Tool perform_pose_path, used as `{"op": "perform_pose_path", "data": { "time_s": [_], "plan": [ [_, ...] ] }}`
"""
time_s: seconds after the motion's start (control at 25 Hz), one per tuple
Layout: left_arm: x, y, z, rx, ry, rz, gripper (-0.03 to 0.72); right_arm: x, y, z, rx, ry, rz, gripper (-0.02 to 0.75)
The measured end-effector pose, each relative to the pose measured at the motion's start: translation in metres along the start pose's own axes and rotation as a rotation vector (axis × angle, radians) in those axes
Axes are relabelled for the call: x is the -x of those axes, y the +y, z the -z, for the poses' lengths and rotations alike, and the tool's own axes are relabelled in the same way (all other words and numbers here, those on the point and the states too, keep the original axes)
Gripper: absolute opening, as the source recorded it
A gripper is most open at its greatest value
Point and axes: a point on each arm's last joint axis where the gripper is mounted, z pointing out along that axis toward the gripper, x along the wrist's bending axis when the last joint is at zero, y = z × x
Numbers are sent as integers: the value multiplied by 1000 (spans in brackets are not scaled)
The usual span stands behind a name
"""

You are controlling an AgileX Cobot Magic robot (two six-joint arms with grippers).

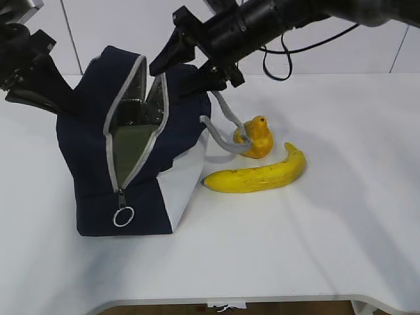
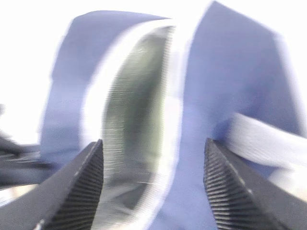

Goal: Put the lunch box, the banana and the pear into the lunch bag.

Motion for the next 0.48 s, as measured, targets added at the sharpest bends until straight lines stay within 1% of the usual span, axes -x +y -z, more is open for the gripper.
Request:
{"op": "perform_pose_path", "data": {
  "time_s": [0.08, 0.16, 0.28, 0.36, 0.48],
  "plan": [
    [0, 0, 0, 0, 0, 0, 19, -6, 6, 9, 10, -68, 19, 508],
    [0, 0, 0, 0, 0, 0, 19, -13, 11, 17, 30, -112, 28, 508],
    [-1, 0, 0, -5, 11, -4, 19, -15, 13, 25, 46, -194, 15, 508],
    [-2, -1, 0, -11, 24, -10, 19, -14, 11, 35, 53, -315, 13, 508],
    [-4, -2, 0, -22, 46, -19, 19, -22, 8, 59, 96, -476, 22, 508]
  ]
}}
